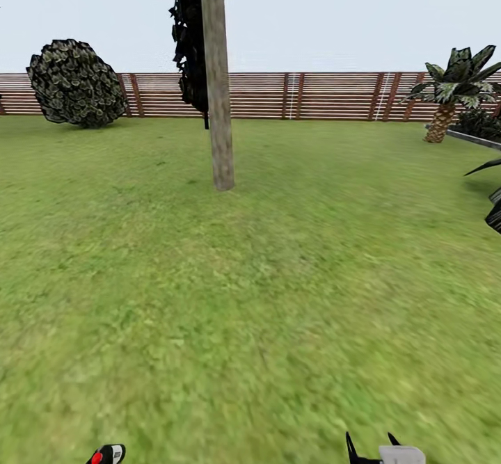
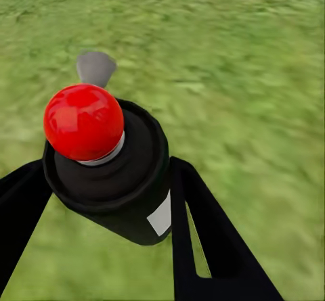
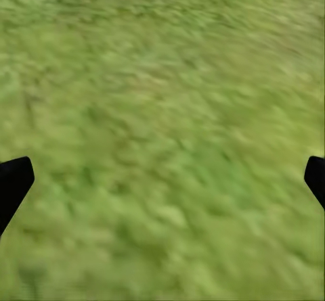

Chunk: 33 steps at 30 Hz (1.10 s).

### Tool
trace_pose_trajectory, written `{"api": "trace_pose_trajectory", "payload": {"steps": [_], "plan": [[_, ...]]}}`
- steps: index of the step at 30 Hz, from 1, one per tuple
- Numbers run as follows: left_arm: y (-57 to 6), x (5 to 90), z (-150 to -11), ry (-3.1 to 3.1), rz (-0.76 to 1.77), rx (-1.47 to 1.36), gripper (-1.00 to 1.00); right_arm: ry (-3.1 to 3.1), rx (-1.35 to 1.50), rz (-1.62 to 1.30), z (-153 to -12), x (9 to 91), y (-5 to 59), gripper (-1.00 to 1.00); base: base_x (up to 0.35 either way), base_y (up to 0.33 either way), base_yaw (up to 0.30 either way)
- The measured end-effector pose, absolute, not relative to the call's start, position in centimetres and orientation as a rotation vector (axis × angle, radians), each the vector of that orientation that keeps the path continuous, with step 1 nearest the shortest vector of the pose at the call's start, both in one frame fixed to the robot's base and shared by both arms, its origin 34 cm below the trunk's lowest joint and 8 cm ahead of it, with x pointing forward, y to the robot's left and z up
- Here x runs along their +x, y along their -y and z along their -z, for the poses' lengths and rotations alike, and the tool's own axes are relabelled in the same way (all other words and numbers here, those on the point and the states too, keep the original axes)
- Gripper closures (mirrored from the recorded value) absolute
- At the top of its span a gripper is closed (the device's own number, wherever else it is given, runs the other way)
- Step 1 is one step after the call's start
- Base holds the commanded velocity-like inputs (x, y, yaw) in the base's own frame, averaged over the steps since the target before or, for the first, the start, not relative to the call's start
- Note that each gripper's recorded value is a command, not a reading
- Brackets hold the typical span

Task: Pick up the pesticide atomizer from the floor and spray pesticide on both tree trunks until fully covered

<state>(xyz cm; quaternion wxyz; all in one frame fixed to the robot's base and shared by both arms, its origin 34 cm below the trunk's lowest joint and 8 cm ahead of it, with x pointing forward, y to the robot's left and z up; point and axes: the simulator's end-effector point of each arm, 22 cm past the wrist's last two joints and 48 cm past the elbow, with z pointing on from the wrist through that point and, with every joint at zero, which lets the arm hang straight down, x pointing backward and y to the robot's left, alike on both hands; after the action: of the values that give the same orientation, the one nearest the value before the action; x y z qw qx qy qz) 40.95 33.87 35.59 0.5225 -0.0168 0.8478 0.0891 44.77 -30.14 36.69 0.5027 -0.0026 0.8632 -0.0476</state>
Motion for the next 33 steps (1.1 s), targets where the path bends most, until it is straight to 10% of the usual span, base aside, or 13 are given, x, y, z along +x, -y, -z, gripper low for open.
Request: {"api": "trace_pose_trajectory", "payload": {"steps": [33], "plan": [[-33.88, 40.88, -35.52, -2.033, -0.214, -0.040, 1.00, -2.086, -0.006, 0.117, -36.70, 44.78, 30.27, -1.00, 0.336, 0.000, 0.053]]}}
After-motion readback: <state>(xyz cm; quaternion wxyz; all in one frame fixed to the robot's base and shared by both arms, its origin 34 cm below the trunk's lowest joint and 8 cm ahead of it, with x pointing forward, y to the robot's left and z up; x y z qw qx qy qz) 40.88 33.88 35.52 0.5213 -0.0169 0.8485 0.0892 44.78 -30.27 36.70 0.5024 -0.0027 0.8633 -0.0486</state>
